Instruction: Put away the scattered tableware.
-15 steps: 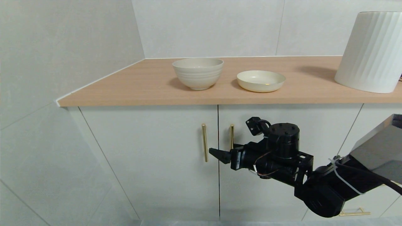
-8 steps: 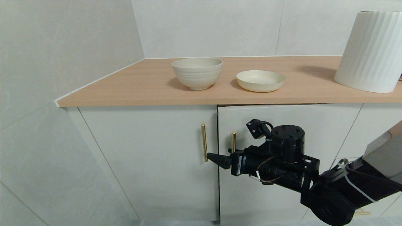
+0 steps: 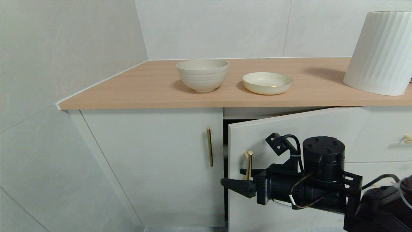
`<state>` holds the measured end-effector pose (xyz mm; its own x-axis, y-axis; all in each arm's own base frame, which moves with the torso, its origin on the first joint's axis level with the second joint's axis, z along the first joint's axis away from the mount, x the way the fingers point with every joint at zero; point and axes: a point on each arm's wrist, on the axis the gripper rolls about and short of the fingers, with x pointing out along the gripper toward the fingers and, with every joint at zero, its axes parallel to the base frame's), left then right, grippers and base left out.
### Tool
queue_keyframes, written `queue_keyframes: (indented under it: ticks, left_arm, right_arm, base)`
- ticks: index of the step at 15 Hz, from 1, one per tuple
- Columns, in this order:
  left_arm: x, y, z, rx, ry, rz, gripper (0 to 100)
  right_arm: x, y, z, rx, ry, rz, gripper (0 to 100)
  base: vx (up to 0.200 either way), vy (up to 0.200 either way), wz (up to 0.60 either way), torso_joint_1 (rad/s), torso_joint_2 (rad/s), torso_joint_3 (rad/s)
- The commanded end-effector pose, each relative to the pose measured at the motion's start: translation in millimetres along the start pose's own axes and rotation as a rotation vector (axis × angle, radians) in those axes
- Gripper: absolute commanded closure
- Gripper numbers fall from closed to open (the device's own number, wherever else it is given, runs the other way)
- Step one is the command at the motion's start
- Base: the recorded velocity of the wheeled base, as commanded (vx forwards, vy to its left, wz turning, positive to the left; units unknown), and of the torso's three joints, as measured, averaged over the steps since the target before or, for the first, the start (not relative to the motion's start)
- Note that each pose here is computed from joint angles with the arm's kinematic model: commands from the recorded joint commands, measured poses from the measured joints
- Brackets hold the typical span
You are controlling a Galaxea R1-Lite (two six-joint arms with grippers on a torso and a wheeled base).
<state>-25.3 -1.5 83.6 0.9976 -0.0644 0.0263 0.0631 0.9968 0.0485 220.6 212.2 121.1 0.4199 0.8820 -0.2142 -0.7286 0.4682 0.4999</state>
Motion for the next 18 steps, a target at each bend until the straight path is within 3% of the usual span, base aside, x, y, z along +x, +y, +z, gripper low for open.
queue_keyframes:
  ticks: [1,3,5,8,10,12,13,15,18]
  left_arm:
    - [-6,-0.4,17.6,-0.016,-0.053,-0.036,0]
    - [-11,-2.3,33.8,-0.007,-0.048,-0.136,0]
    - [-4,-2.4,68.9,-0.022,0.02,-0.242,0]
    - [44,1.0,119.1,-0.063,0.175,-0.346,0]
    - [89,0.2,136.4,-0.109,0.298,-0.511,0]
    - [126,-9.5,145.1,-0.12,0.384,-0.638,0]
    - [136,-13.9,145.7,-0.118,0.403,-0.67,0]
    - [169,-37.9,135.9,-0.119,0.479,-0.795,0]
    - [200,-55.8,118.3,-0.198,0.562,-0.818,0]
  right_arm:
    - [-16,10,2,-0.01,-0.015,0.02,0]
    - [-21,13,1,-0.012,-0.009,0.036,0]
    - [-26,20,-2,-0.018,-0.004,0.054,0]
    - [-33,28,-3,-0.025,-0.006,0.075,0]
    - [-36,28,-7,-0.019,0.008,0.069,0]
    - [-39,27,-10,-0.016,0.015,0.066,0]
    - [-39,27,-10,-0.016,0.016,0.068,0]
    - [-39,27,-10,-0.016,0.016,0.068,0]
    - [-40,28,-10,-0.017,0.014,0.068,0]
  base:
    - [0.0,0.0,0.0,0.0,0.0,0.0]
    - [0.0,0.0,0.0,0.0,0.0,0.0]
    - [0.0,0.0,0.0,0.0,0.0,0.0]
    - [0.0,0.0,0.0,0.0,0.0,0.0]
    - [0.0,0.0,0.0,0.0,0.0,0.0]
    - [0.0,0.0,0.0,0.0,0.0,0.0]
    - [0.0,0.0,0.0,0.0,0.0,0.0]
    - [0.0,0.0,0.0,0.0,0.0,0.0]
    - [0.0,0.0,0.0,0.0,0.0,0.0]
